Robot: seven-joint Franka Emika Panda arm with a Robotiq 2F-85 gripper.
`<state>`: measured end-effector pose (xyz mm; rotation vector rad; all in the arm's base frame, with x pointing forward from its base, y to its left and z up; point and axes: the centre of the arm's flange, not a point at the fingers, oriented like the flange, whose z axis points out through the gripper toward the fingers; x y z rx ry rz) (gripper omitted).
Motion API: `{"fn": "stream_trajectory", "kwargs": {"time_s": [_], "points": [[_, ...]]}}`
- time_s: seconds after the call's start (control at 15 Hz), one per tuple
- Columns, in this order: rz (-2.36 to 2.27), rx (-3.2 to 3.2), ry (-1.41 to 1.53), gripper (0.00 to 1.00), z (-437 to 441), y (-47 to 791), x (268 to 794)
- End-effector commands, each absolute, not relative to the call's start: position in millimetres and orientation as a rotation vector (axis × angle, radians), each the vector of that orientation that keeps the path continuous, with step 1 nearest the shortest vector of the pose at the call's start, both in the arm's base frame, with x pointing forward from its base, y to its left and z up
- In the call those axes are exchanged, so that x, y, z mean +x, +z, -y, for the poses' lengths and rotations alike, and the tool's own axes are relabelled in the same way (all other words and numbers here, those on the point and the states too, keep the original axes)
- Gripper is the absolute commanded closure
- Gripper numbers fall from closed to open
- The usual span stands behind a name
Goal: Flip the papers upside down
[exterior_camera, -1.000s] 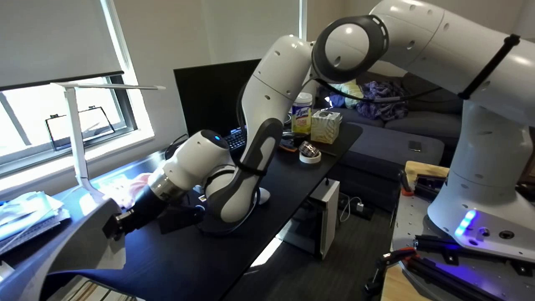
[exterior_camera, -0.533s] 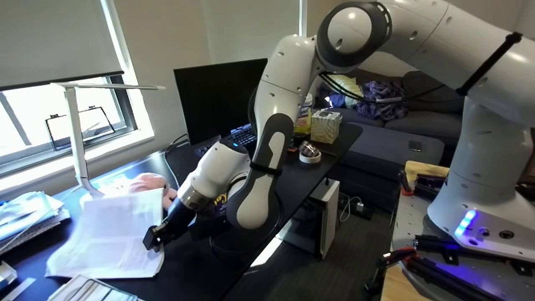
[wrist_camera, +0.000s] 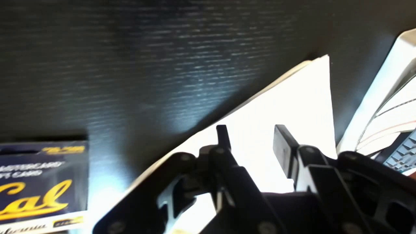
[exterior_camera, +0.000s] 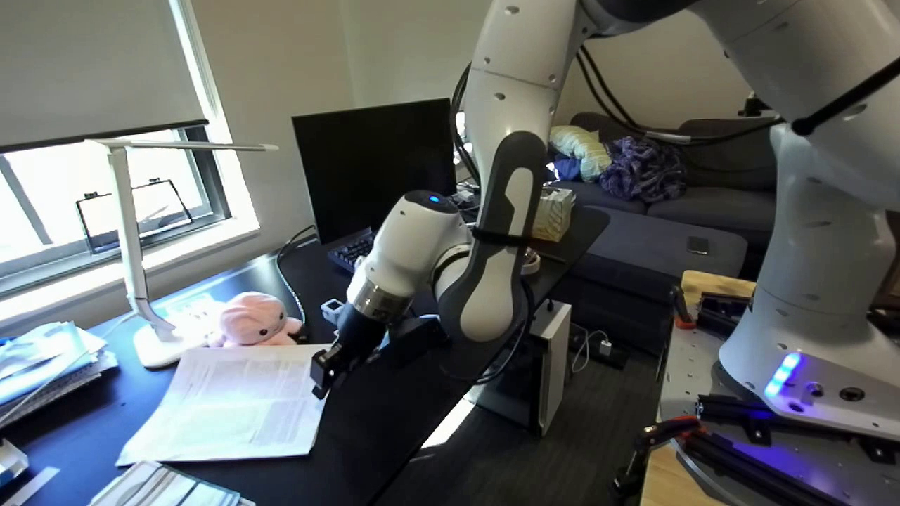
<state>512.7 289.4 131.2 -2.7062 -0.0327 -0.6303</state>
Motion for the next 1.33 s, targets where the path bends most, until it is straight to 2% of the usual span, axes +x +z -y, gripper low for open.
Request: {"fn": "stream_trajectory", "kwargs": {"time_s": [0.0,0.27,0.33,0.6,1.0,1.07,1.27], "points": [[0.191,-2.863,-0.654,0.28,-289.3,205.3,464.4],[0.364,-3.013,-0.618,0.04,-314.3,270.1,445.5],[0.419,-3.051,-0.602,0.01,-322.0,286.6,441.7],[0.755,-3.062,-0.456,0.0,-334.9,336.9,423.2],[0.658,-2.928,-0.149,0.0,-313.7,384.6,416.4],[0.672,-2.947,-0.243,0.0,-337.5,371.3,409.1],[0.644,-2.932,-0.193,0.0,-319.7,379.6,416.9]]}}
